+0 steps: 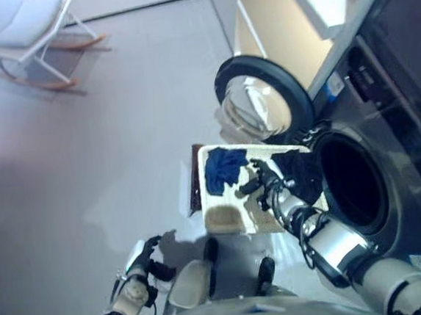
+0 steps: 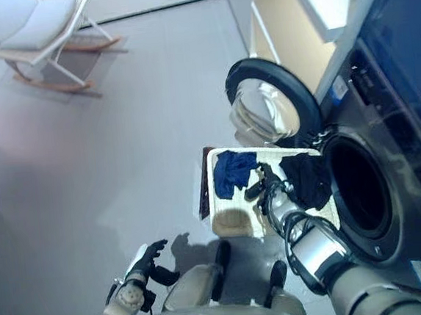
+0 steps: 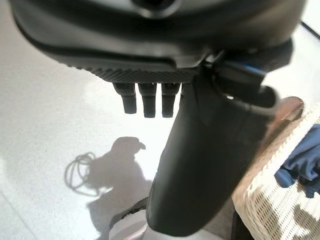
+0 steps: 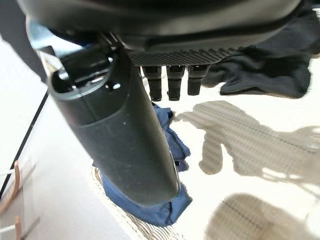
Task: Pick up the clothes and place them into the washing machine
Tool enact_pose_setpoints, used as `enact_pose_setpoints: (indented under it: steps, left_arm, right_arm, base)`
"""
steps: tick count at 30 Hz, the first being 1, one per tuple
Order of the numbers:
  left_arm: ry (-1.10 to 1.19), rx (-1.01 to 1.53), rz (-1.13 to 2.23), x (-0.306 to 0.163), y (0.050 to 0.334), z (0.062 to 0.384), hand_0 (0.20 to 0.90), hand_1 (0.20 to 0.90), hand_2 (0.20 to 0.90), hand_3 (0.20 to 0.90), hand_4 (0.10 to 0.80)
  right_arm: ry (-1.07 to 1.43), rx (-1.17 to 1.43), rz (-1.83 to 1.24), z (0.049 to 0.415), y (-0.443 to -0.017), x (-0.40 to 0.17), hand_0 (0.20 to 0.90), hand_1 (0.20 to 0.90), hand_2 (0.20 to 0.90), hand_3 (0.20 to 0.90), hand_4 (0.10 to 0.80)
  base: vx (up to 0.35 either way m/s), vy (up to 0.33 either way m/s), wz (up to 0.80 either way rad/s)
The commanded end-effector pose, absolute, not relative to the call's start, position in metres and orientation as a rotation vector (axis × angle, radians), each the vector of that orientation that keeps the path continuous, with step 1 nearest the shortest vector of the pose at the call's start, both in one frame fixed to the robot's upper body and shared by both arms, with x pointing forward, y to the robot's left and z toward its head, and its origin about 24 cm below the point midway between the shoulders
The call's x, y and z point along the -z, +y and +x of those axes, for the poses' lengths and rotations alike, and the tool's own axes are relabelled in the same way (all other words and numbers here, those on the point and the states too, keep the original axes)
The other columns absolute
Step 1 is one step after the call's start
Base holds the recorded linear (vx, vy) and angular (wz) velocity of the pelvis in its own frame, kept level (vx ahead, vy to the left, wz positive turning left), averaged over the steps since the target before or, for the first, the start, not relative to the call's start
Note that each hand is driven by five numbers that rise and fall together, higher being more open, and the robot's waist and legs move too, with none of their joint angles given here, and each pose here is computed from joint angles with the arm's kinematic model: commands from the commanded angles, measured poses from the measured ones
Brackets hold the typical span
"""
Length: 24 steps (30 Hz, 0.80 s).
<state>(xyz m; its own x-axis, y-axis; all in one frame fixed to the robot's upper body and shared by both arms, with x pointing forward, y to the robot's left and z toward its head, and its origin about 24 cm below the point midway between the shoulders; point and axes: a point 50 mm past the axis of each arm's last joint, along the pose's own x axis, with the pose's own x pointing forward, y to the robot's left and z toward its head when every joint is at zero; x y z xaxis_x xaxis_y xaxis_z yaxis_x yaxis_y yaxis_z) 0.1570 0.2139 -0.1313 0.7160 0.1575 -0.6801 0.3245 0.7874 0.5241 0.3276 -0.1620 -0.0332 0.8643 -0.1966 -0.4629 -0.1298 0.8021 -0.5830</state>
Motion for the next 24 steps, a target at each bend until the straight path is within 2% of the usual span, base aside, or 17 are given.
enact_pose_setpoints:
  steps: [1,4,8,12,13,17,24]
  left_arm:
    - [0.673,0.086,0.738,0.118,0.220,0.174,0.900,0.900,0.900,0.900,0.800]
    - [0.629,0.055,0.764,0.111,0.225,0.189,0.900,0.900,0.900,0.900,0.800]
    - [0.615,0.010,0.770,0.106,0.229,0.200,0.900,0.900,0.900,0.900,0.800]
    - [0.594,0.002,0.776,0.102,0.227,0.208,0.900,0.900,0.900,0.900,0.800]
    - [0.573,0.013,0.764,0.101,0.218,0.213,0.900,0.900,0.900,0.900,0.800]
    - [0.529,0.008,0.752,0.095,0.211,0.224,0.900,0.900,0.900,0.900,0.800]
    - [0.460,-0.025,0.741,0.082,0.205,0.243,0.900,0.900,0.900,0.900,0.800]
  right_arm:
    - [0.298,0.157,-0.752,0.374,-0.176,-0.035,0.900,0.900,0.900,0.900,0.800]
    - [0.258,0.248,-0.769,0.384,-0.199,-0.061,0.900,0.900,0.900,0.900,0.800]
    - [0.199,0.295,-0.764,0.394,-0.207,-0.084,0.900,0.900,0.900,0.900,0.800]
    - [0.173,0.340,-0.794,0.399,-0.215,-0.102,0.900,0.900,0.900,0.900,0.800]
    - [0.188,0.361,-0.809,0.397,-0.221,-0.101,0.900,0.900,0.900,0.900,0.800]
    - [0.192,0.367,-0.815,0.397,-0.222,-0.101,0.900,0.900,0.900,0.900,0.800]
    - [0.160,0.314,-0.878,0.402,-0.198,-0.104,0.900,0.900,0.900,0.900,0.800]
  base:
    - [-0.004,-0.038,0.49]
    - [0.020,-0.048,0.38]
    - [0.026,-0.041,0.51]
    - [0.026,-0.014,0.20]
    - [0.049,-0.008,0.15]
    - [0.029,-0.012,0.15]
    - [-0.069,-0.001,-0.09]
